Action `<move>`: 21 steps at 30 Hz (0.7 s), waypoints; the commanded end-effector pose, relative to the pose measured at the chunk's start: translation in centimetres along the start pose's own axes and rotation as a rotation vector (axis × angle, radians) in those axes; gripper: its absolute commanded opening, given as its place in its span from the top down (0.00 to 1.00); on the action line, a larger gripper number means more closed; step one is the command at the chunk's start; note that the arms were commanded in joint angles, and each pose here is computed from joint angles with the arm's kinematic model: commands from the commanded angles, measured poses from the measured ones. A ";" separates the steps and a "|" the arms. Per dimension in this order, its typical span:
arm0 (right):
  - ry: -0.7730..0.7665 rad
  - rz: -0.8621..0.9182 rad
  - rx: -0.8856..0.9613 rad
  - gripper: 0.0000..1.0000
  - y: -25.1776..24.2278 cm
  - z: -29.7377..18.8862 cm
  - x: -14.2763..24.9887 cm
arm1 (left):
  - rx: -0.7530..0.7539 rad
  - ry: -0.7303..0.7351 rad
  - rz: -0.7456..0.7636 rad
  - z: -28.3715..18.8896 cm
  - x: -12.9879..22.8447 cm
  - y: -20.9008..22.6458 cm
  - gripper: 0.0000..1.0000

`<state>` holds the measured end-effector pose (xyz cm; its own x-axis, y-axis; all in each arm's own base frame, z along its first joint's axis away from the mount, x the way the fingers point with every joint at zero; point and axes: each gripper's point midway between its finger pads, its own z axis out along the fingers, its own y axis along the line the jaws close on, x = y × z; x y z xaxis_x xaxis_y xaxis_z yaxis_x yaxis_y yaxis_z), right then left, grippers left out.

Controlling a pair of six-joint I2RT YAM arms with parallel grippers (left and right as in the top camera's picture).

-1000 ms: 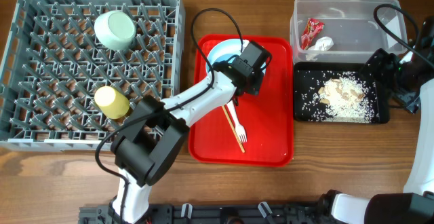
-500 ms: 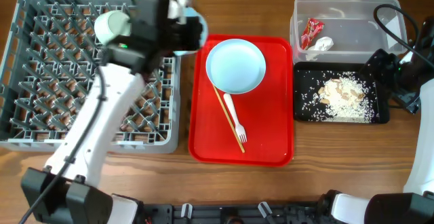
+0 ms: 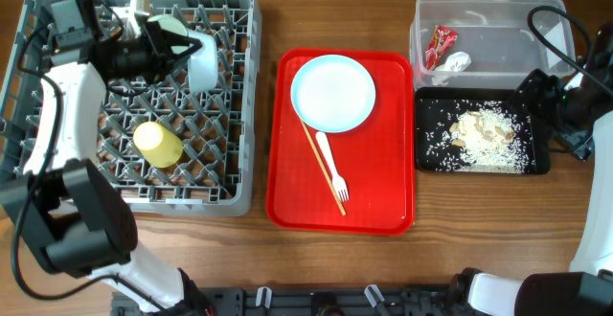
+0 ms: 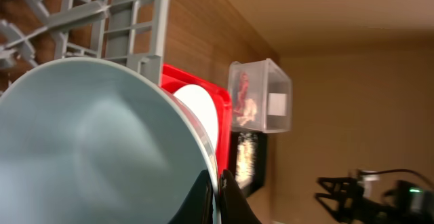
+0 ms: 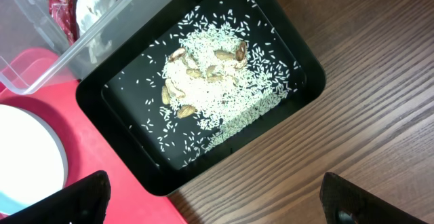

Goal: Sort waste into correct bins and load items into the dishwasher rack
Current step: 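Place the blue bowl in the rack beside the green cup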

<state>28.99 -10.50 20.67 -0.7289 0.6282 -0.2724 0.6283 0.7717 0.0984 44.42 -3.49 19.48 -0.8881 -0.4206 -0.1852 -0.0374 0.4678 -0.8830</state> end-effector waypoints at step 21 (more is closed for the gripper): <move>0.011 -0.009 0.002 0.00 0.0 0.4 0.0 | 0.112 0.061 -0.120 0.3 1.1 3.0 0.96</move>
<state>28.99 -10.50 20.67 -0.7289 0.6282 -0.2724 0.6283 0.7717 0.0984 43.79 -3.02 19.00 -0.9070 -0.4128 -0.0833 -0.0524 0.3069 -0.9503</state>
